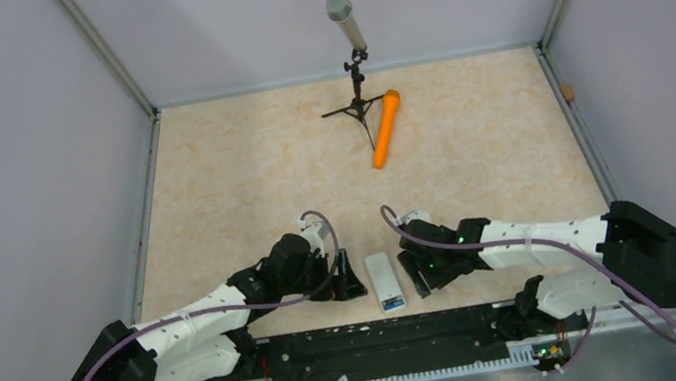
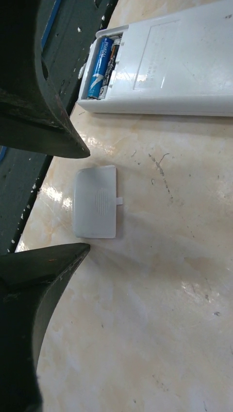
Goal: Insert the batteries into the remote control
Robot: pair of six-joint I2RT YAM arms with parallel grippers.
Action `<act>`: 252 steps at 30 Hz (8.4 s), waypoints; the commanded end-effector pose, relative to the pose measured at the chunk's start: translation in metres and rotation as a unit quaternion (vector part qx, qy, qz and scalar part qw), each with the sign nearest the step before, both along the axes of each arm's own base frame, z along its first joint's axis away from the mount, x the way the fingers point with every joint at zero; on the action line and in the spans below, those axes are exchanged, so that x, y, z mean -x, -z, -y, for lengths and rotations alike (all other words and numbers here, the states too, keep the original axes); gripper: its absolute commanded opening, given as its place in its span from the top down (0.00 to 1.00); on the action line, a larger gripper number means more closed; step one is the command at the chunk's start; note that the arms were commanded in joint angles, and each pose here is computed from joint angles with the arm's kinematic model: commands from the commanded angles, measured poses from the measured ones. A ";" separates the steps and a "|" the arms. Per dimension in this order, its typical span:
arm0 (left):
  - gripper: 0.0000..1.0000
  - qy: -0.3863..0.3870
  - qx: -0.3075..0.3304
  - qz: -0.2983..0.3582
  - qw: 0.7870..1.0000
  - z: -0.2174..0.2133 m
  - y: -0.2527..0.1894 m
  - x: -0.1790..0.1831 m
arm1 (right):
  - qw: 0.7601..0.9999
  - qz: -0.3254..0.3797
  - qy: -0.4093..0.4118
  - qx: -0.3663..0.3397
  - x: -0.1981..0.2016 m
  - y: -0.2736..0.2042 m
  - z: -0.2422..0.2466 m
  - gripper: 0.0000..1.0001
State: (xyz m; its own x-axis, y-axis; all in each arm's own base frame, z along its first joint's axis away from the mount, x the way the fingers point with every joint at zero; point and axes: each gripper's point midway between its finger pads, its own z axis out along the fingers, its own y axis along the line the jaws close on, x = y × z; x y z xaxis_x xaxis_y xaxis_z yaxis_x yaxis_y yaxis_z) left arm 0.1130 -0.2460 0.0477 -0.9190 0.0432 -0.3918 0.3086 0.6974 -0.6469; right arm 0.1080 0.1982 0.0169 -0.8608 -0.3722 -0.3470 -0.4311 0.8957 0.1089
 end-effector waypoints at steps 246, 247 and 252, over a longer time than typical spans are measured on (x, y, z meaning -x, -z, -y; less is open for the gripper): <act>0.16 -0.106 -0.007 -0.004 0.994 -0.054 0.000 -0.051 | 0.947 -0.051 -0.286 0.138 0.039 -0.018 -0.056 0.88; 0.16 -0.106 -0.008 -0.004 0.994 -0.054 0.000 -0.051 | 0.947 -0.050 -0.287 0.134 0.039 -0.019 -0.058 0.88; 0.17 -0.106 -0.007 -0.004 0.994 -0.054 0.000 -0.051 | 0.949 -0.039 -0.284 0.128 0.035 -0.023 -0.064 0.88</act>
